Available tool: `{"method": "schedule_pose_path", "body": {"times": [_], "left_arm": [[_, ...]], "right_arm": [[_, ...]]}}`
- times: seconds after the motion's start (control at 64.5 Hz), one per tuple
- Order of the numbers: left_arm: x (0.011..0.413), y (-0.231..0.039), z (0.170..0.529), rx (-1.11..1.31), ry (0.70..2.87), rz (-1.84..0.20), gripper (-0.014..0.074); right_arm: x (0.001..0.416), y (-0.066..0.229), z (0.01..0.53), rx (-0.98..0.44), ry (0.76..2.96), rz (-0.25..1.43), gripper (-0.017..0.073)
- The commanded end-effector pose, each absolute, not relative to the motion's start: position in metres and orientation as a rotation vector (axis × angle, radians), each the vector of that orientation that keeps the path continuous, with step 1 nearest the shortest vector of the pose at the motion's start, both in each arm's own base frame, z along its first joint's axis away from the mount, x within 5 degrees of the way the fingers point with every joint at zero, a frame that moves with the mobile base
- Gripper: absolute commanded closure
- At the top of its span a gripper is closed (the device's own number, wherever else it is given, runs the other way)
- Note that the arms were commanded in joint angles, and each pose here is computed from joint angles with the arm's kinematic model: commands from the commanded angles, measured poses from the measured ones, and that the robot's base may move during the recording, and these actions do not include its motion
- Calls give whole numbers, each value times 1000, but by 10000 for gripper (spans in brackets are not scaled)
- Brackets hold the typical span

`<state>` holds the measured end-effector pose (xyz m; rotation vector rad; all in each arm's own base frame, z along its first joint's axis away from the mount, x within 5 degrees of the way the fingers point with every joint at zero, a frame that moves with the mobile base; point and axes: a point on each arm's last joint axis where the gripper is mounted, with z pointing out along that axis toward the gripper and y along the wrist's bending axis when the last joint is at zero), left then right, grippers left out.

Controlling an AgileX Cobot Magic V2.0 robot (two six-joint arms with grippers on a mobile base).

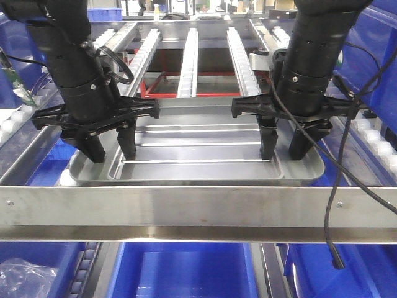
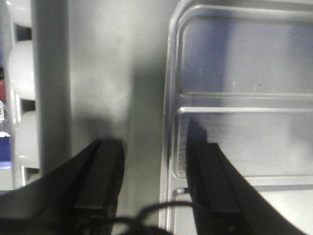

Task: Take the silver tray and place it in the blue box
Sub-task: 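Lower both grippers onto opposite side rims of the silver tray and close, then lift the silver tray up off the rollers with both grippers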

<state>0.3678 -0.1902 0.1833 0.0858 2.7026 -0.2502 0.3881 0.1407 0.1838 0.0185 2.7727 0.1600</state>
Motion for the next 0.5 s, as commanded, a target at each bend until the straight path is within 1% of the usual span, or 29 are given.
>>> {"method": "schedule_pose_path", "body": {"times": [0.0,0.17,0.263,0.341,0.449,0.48], "left_arm": [[371,-190,210,66,2615,-300,353],[371,-190,210,66,2615,-300,371],[371,-190,210,66,2615,-300,421],[371,-190,210,64,2615,-302,513],[371,-190,210,64,2615,-302,657],[371,-190,210,64,2615,-302,692]], "right_arm": [[393,141,212,9,2664,195,166],[393,141,212,9,2663,195,166],[393,141,213,9,2662,196,180],[393,141,213,9,2662,196,250],[393,141,213,10,2661,197,413],[393,141,213,10,2661,197,472]]}}
